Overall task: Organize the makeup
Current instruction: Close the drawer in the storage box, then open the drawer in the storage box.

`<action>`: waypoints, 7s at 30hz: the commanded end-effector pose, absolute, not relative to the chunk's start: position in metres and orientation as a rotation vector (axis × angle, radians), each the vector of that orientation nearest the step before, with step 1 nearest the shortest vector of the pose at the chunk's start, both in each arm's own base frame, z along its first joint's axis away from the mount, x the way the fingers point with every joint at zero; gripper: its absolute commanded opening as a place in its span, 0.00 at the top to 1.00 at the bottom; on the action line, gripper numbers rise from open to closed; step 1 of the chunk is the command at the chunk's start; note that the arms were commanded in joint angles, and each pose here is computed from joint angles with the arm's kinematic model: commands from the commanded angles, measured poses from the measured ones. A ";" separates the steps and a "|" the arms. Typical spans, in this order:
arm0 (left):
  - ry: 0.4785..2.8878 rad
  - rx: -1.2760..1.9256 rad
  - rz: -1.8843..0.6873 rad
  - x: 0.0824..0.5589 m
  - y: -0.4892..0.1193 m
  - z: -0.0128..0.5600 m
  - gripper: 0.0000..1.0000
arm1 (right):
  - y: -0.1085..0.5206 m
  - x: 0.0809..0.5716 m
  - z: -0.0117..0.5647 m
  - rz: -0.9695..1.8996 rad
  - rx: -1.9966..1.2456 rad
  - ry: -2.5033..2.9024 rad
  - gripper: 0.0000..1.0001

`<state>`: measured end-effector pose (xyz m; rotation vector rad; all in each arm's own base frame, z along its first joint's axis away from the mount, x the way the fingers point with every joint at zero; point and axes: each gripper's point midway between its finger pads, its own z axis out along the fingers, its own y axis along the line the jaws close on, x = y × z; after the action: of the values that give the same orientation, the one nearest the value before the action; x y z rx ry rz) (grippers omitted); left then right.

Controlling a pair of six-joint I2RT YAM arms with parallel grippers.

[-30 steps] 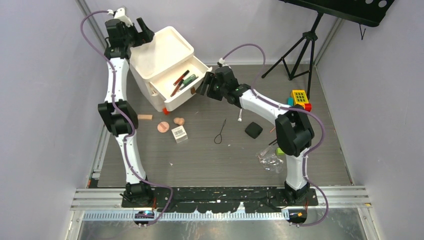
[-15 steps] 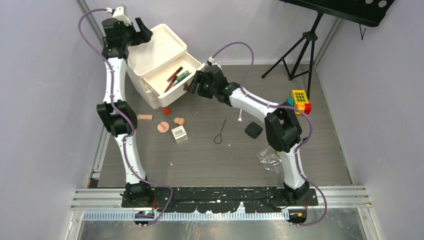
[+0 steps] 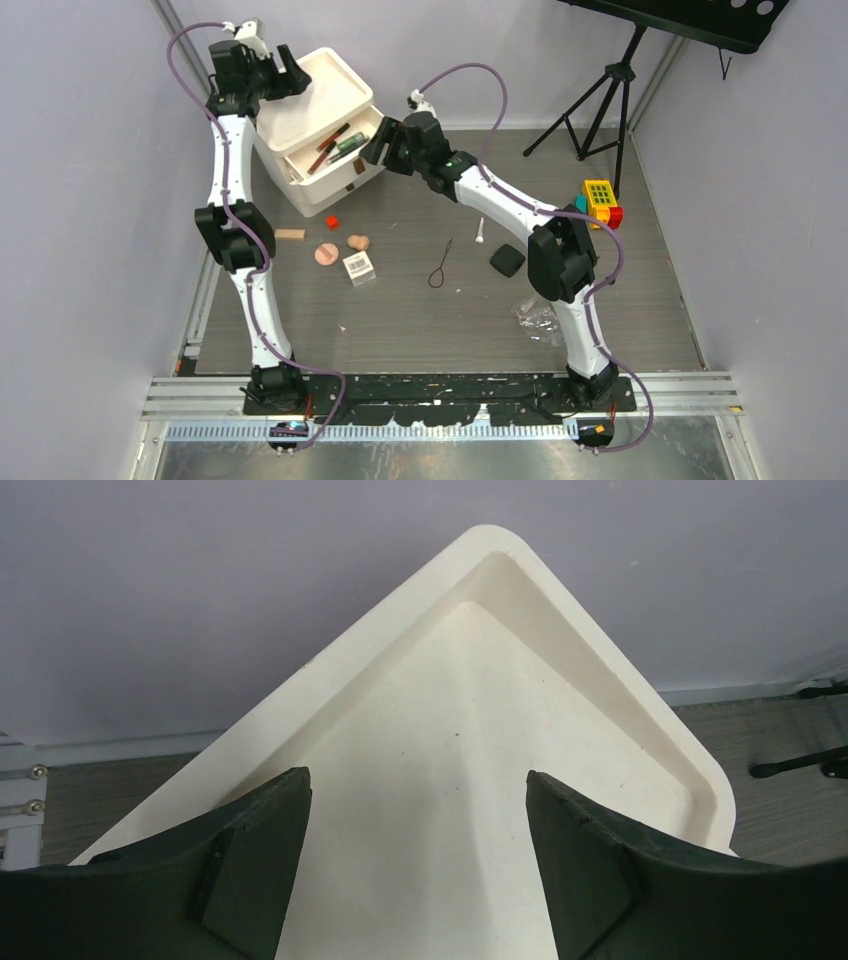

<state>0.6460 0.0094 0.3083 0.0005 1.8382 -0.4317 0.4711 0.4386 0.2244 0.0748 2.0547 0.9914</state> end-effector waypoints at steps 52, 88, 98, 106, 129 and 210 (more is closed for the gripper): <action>2.252 0.171 -0.781 0.506 -0.118 0.273 0.25 | 0.461 0.506 0.223 1.044 0.176 1.912 0.30; 2.364 0.234 -0.710 0.486 -0.106 0.255 0.29 | 0.516 0.520 0.257 1.215 0.135 1.717 0.28; 2.378 0.256 -0.717 0.478 -0.102 0.260 0.29 | 0.510 0.532 0.258 1.225 0.132 1.672 0.27; 2.371 0.260 -0.780 0.474 -0.112 0.266 0.31 | 0.441 0.501 0.312 1.083 0.097 1.582 0.27; 2.318 0.495 -0.959 0.455 -0.244 0.282 0.30 | 0.216 0.410 0.270 0.661 0.366 1.719 0.27; 1.967 0.070 -0.119 0.353 -0.092 0.348 0.04 | 0.120 0.342 0.206 0.406 0.385 1.928 0.25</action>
<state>0.3463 -0.1002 0.3321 0.0934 2.0441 -0.1533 0.3310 0.1178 0.1879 0.3758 1.9906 0.3813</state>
